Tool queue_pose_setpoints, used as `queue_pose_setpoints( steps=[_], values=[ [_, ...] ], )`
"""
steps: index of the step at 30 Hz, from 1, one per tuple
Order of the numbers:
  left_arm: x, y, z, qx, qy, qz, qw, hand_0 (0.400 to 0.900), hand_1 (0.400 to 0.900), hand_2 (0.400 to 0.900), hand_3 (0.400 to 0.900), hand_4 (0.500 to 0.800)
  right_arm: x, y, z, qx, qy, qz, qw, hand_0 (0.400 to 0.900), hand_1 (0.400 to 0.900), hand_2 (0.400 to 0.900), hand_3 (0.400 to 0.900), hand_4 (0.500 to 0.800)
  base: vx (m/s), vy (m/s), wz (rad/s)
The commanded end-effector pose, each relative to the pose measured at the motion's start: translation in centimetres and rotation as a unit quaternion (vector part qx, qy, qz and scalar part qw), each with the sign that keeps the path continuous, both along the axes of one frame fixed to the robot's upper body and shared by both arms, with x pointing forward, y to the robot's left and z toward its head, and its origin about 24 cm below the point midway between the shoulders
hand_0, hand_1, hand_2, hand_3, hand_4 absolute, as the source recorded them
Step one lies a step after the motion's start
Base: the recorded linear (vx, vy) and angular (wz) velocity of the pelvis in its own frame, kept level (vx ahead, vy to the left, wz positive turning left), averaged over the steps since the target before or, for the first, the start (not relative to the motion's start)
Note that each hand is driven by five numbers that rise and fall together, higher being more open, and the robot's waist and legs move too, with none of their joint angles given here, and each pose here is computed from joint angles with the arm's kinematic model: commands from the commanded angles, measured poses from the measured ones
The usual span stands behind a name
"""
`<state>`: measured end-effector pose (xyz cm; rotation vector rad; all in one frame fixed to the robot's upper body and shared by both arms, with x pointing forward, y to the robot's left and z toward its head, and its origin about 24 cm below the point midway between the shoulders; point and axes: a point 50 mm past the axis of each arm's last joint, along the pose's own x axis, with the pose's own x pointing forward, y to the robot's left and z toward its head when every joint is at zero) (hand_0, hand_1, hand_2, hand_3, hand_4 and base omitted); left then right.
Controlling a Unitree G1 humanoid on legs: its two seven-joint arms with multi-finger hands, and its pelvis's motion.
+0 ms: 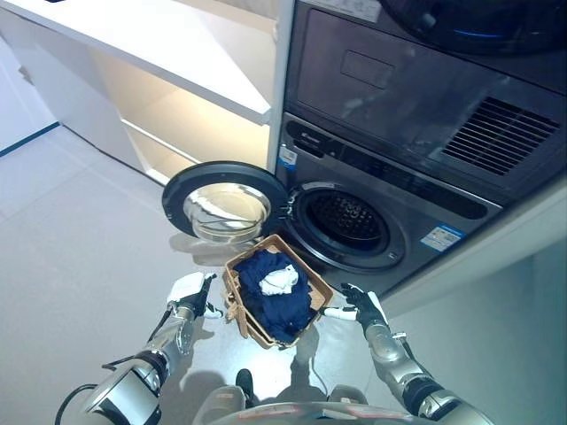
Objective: Put the clothes in the basket into the washing machine.
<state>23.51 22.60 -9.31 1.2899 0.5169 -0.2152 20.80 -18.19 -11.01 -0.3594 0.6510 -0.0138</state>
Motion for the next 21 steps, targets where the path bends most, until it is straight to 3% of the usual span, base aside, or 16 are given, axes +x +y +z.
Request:
queue_pose_setpoints(
  steps=[1,12,21],
  values=[
    [3.4,1.0,2.9,0.007,-0.072,0.022,0.997,0.900,0.900,0.900,0.900,0.800,3.8,-0.2,3.1,0.008,-0.092,-0.011,0.996,0.900,0.900,0.900,0.900,0.800,0.139,0.014,0.34],
    [4.3,1.1,3.7,-0.012,-0.094,0.043,0.995,0.900,0.900,0.900,0.900,0.800,5.5,-0.3,4.9,0.007,-0.132,0.006,0.991,0.900,0.900,0.900,0.900,0.800,0.154,-0.062,0.36],
    [3.4,-0.1,2.4,-0.038,-0.069,0.059,0.995,0.900,0.900,0.900,0.900,0.800,5.2,-1.3,4.9,-0.012,-0.129,0.006,0.992,0.900,0.900,0.900,0.900,0.800,0.244,-0.165,0.32]
  ],
)
